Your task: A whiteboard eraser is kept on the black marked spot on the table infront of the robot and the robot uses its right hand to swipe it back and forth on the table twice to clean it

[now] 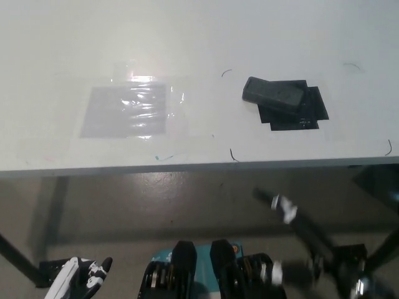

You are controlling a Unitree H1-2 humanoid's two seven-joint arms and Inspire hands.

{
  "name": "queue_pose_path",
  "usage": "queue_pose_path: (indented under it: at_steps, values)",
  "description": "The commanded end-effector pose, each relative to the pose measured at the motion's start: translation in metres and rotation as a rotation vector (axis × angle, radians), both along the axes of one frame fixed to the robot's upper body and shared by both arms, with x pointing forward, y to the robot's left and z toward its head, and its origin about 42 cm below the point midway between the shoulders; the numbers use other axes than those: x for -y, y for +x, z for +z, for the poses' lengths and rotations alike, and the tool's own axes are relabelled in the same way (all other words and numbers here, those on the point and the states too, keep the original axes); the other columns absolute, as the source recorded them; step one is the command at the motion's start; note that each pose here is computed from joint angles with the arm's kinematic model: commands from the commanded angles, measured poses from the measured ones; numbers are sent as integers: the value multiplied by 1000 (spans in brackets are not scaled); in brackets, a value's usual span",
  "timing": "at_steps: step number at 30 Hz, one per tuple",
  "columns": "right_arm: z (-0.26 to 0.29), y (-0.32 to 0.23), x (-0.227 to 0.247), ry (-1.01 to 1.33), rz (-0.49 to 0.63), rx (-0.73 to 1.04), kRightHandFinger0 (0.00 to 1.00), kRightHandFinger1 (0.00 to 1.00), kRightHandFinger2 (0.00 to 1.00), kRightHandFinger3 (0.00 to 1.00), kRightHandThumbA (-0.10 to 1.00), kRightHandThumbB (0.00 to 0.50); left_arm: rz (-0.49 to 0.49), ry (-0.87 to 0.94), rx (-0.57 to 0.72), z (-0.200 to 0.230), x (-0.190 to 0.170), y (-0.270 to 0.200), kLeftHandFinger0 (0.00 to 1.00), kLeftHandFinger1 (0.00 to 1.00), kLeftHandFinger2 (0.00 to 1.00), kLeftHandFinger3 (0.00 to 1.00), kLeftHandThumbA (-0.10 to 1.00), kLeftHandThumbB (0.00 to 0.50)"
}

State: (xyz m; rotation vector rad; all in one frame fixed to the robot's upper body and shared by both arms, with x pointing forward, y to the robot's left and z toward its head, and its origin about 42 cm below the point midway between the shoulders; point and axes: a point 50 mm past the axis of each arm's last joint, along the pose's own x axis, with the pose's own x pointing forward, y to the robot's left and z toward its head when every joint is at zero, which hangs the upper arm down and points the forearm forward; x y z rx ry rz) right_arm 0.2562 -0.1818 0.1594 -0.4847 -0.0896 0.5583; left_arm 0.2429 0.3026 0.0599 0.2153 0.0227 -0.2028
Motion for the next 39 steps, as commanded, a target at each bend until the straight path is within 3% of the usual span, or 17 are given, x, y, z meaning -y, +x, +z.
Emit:
queue_pose_path:
  at_steps: [1,2,4,5,6,7,8,11,12,15,20,24,39]
  values:
    - [115,-154,-16,656,176,734,1000,1000,1000,1000,1000,315,-11,50,10,0,-11,-17,0,0,0,0,644,308]
    - [100,-149,-6,649,165,645,1000,1000,1000,1000,1000,383,-9,51,19,1,-11,-15,0,0,0,0,644,309]
    - [83,-129,3,647,133,586,1000,1000,1000,1000,1000,445,-9,51,27,2,-11,-12,0,0,0,0,644,311]
    - [71,-113,11,648,84,555,1000,1000,1000,1000,1000,416,-9,50,26,3,-11,-11,0,0,0,0,648,312]
    - [53,-92,20,627,-62,509,1000,1000,1000,1000,1000,383,-9,46,25,3,-10,-11,0,0,0,0,647,312]
    - [43,-81,25,621,-126,482,1000,1000,1000,1000,1000,349,-11,44,25,2,-9,-11,0,0,0,0,646,310]
    - [34,-70,30,616,-178,455,1000,1000,1000,1000,1000,342,-13,37,25,1,-7,-13,0,0,0,0,644,308]
    - [-34,-27,42,555,-381,282,1000,1000,1000,1000,1000,381,-17,17,14,-2,-3,-17,0,0,0,0,620,307]
    - [-46,-24,43,548,-394,251,1000,1000,1000,1000,1000,365,-17,16,13,-2,-2,-17,0,0,0,0,619,307]
    - [-96,-13,44,447,-380,51,1000,1000,1000,1000,1000,411,-9,22,24,4,-5,-13,0,0,0,0,623,310]
    - [-100,2,49,403,-356,35,1000,1000,1000,1000,1000,441,-15,33,44,7,-4,0,0,0,0,0,659,316]
    - [-108,1,50,360,-338,34,1000,1000,1000,1000,1000,427,-22,22,56,6,-3,-8,0,0,0,0,612,292]
    - [-108,2,45,335,-298,59,1000,1000,1000,1000,1000,426,-21,13,44,9,-4,-7,0,0,0,0,593,302]
